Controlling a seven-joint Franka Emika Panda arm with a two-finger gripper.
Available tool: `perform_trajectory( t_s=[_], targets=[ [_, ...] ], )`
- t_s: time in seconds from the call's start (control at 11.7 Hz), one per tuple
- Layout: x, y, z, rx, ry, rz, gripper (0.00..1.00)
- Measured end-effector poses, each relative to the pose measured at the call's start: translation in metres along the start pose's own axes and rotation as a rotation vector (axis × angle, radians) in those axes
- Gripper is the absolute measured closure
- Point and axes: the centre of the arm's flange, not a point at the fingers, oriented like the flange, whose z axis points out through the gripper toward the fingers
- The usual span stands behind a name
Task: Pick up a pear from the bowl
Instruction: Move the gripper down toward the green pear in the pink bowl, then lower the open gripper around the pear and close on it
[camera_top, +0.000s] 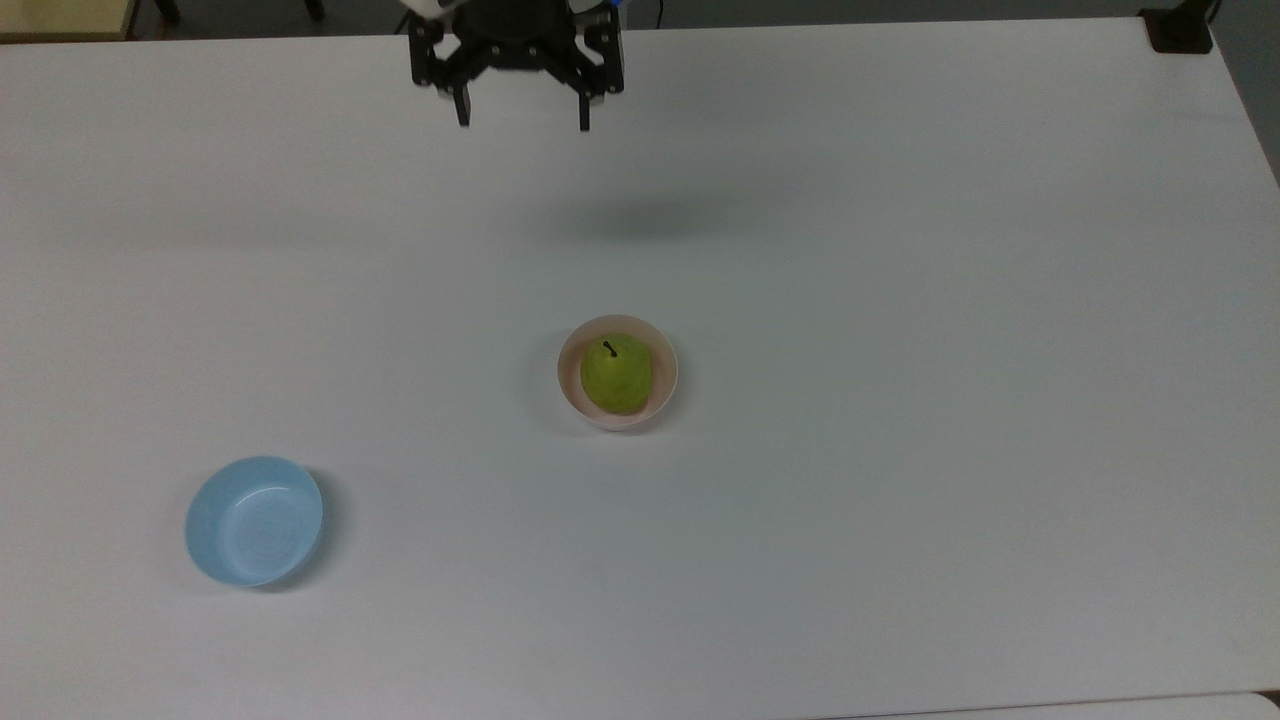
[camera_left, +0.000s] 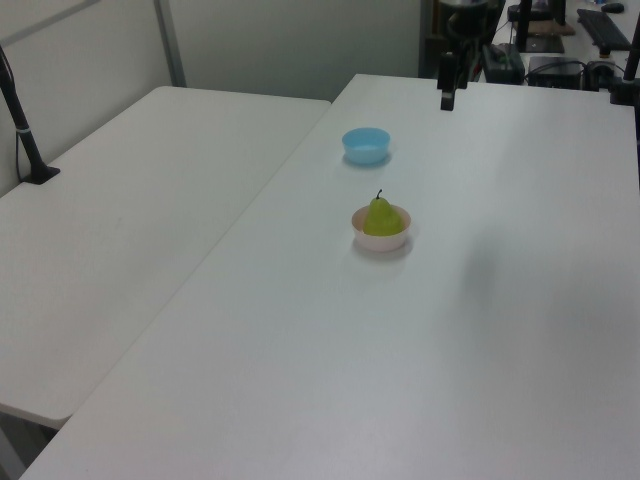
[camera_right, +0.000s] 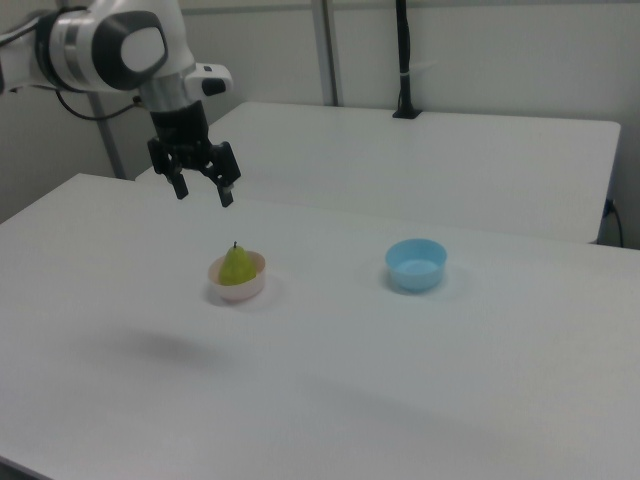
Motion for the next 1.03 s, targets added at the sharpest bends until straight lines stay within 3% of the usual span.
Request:
perform_trajectory(
  t_s=[0.26, 1.03],
  targets=[
    [0.025, -0.018, 0.041, 0.0, 0.017, -0.092, 0.0],
    [0.067, -0.054, 0.149, 0.001, 0.027, -0.143, 0.01]
  ],
)
